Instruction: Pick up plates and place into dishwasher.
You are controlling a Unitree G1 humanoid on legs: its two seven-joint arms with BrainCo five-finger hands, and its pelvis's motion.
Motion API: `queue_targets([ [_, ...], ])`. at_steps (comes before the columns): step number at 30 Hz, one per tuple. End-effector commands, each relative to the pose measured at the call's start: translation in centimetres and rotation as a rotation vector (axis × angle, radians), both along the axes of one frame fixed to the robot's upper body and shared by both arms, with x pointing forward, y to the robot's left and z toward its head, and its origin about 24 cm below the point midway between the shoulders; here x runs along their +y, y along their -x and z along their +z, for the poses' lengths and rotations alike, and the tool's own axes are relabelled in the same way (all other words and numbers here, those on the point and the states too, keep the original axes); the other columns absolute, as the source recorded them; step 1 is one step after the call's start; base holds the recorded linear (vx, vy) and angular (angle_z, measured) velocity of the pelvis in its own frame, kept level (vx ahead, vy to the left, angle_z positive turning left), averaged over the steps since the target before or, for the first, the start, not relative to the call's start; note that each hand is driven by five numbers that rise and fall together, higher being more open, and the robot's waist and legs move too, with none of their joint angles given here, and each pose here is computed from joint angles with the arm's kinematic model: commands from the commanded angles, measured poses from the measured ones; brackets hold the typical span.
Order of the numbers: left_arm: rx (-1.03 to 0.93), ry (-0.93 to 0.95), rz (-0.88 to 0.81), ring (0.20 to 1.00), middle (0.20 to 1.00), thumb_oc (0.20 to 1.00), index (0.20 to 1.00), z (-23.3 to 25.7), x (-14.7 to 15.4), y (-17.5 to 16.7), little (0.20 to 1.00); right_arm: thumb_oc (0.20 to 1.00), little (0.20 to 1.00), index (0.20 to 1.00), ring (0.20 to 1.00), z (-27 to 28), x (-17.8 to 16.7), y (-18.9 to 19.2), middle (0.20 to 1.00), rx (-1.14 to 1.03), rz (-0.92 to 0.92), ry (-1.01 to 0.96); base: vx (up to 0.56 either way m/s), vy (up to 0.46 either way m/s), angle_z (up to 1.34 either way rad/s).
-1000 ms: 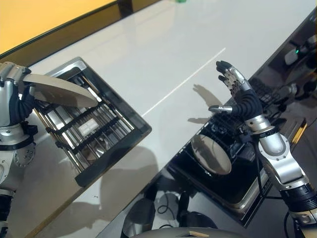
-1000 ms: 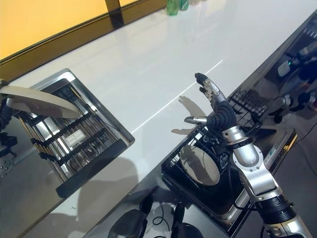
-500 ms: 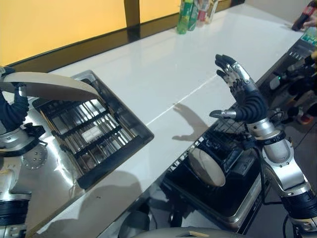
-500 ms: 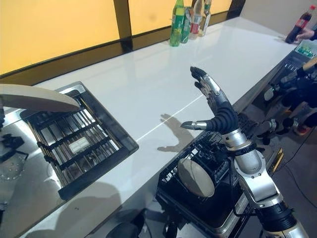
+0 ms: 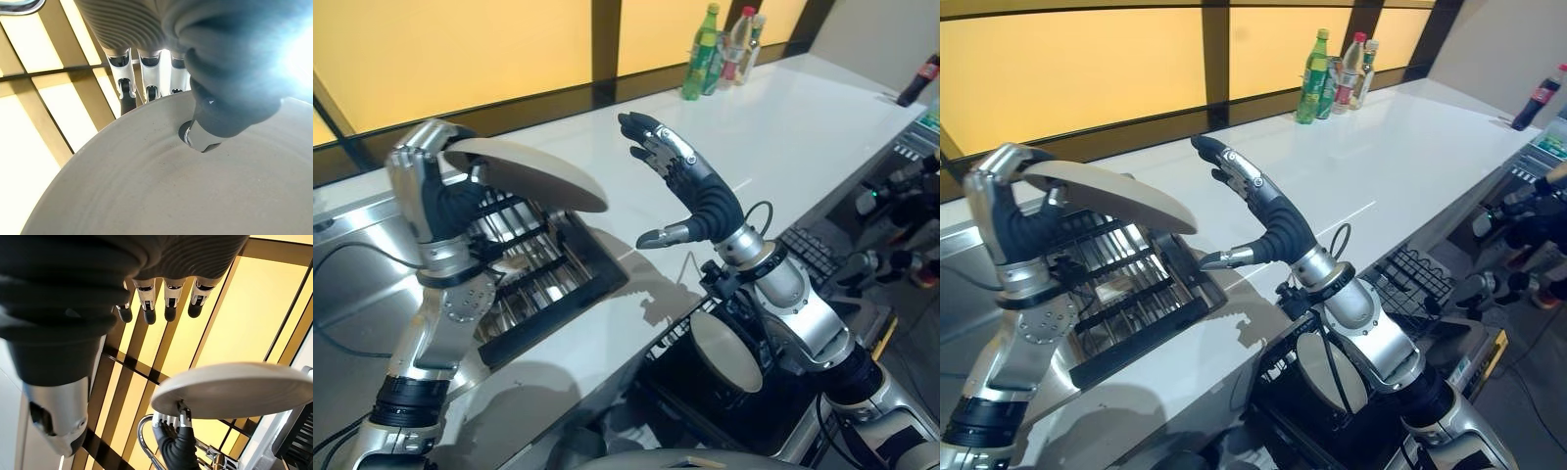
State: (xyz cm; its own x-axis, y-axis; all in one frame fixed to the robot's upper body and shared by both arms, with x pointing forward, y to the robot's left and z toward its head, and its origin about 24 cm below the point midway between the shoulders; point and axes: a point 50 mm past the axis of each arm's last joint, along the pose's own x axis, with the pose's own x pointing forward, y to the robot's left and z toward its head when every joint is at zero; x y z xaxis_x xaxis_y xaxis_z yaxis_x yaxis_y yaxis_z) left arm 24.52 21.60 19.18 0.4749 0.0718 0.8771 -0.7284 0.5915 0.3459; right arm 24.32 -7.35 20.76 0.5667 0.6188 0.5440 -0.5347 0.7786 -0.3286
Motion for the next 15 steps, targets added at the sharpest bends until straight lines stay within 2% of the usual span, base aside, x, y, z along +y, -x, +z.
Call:
queue_targets([
  [1,-0.047,0.014,-0.092,0.200,0.200,0.200,0.200,1.7,-1.8,-0.6,0.200,1.000,1.000,1.000,1.000,1.1,2.0,1.1,1.000,-0.008,0.077,-0.020,-0.05,-0.039,0.25],
  [5,-0.024,0.030,-0.150,0.200,0.200,0.200,0.200,1.6,-2.9,-0.7,0.200,1.000,1.000,1.000,1.000,0.8,3.4,1.5,1.000,-0.051,0.046,0.002,-0.04,-0.055,0.21],
  [7,-0.010,0.047,-0.166,0.200,0.200,0.200,0.200,1.5,-3.2,-0.8,0.200,1.000,1.000,1.000,1.000,1.6,3.3,1.4,1.000,-0.260,-0.149,0.030,-0.03,-0.038,0.24],
  [8,0.000,0.058,-0.167,0.200,0.200,0.200,0.200,1.3,-3.1,-0.8,0.200,1.000,1.000,1.000,1.000,1.9,3.3,1.1,1.000,-0.302,-0.183,0.056,-0.02,-0.024,0.11],
  [12,0.037,0.064,-0.176,0.200,0.200,0.200,0.200,0.9,-3.1,-0.6,0.200,1.000,1.000,1.000,1.000,2.0,3.2,0.8,1.000,-0.237,-0.145,0.082,-0.03,-0.013,0.03],
  [15,0.056,0.071,-0.190,0.200,0.200,0.200,0.200,0.8,-3.2,-0.7,0.200,1.000,1.000,1.000,1.000,0.8,3.7,0.8,1.000,-0.105,-0.056,0.144,0.00,0.000,0.00],
])
